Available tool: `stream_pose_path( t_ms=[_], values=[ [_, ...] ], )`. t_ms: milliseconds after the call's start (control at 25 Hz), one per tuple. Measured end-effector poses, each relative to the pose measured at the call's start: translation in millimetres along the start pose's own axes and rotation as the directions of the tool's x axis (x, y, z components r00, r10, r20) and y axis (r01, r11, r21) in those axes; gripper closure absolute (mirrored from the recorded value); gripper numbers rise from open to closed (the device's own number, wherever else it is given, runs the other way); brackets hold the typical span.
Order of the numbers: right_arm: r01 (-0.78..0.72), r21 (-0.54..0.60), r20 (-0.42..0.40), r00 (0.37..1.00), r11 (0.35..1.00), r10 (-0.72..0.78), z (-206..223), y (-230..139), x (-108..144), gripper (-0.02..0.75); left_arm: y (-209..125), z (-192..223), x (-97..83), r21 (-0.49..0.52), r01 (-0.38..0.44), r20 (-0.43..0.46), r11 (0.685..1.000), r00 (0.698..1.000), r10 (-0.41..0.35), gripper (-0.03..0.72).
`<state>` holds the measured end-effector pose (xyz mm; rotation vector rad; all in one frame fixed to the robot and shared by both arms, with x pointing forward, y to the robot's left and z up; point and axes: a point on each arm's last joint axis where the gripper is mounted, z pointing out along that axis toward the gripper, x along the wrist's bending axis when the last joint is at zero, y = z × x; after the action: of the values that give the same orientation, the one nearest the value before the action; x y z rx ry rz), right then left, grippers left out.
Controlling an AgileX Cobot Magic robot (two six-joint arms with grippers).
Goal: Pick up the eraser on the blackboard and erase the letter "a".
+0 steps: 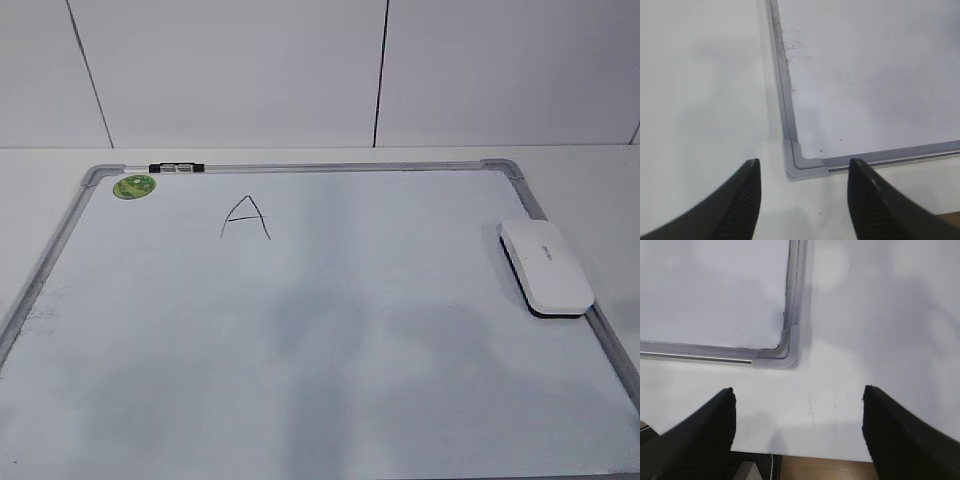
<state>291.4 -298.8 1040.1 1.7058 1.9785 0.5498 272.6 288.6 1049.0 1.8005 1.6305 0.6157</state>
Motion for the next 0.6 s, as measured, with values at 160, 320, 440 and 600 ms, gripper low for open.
stream_pose_path(
  t_ms=[160, 320, 440, 600],
  values=[
    [-0.007, -0.017, 0.004, 1.000, 1.000, 0.007, -2.2, -1.6, -0.5, 0.144, 0.0, 0.0, 0.0, 0.000, 0.000, 0.000, 1.000, 1.000, 0.000, 0.274],
    [-0.056, -0.063, 0.039, 0.998, 0.996, 0.059, -8.3, -6.6, -3.4, 0.144, -1.2, -1.9, -0.3, -0.015, -0.002, -0.001, 1.000, 1.000, 0.002, 0.275],
    [-0.106, -0.110, 0.079, 0.990, 0.988, 0.115, -14.7, -12.7, -5.6, 0.144, -4.6, -6.9, -1.1, -0.055, 0.000, -0.008, 0.998, 1.000, 0.000, 0.275],
    [-0.134, -0.196, 0.104, 0.982, 0.971, 0.157, -24.5, -22.1, -5.5, 0.144, -10.9, -15.3, -2.7, -0.123, -0.007, -0.015, 0.992, 1.000, 0.005, 0.275]
  ],
)
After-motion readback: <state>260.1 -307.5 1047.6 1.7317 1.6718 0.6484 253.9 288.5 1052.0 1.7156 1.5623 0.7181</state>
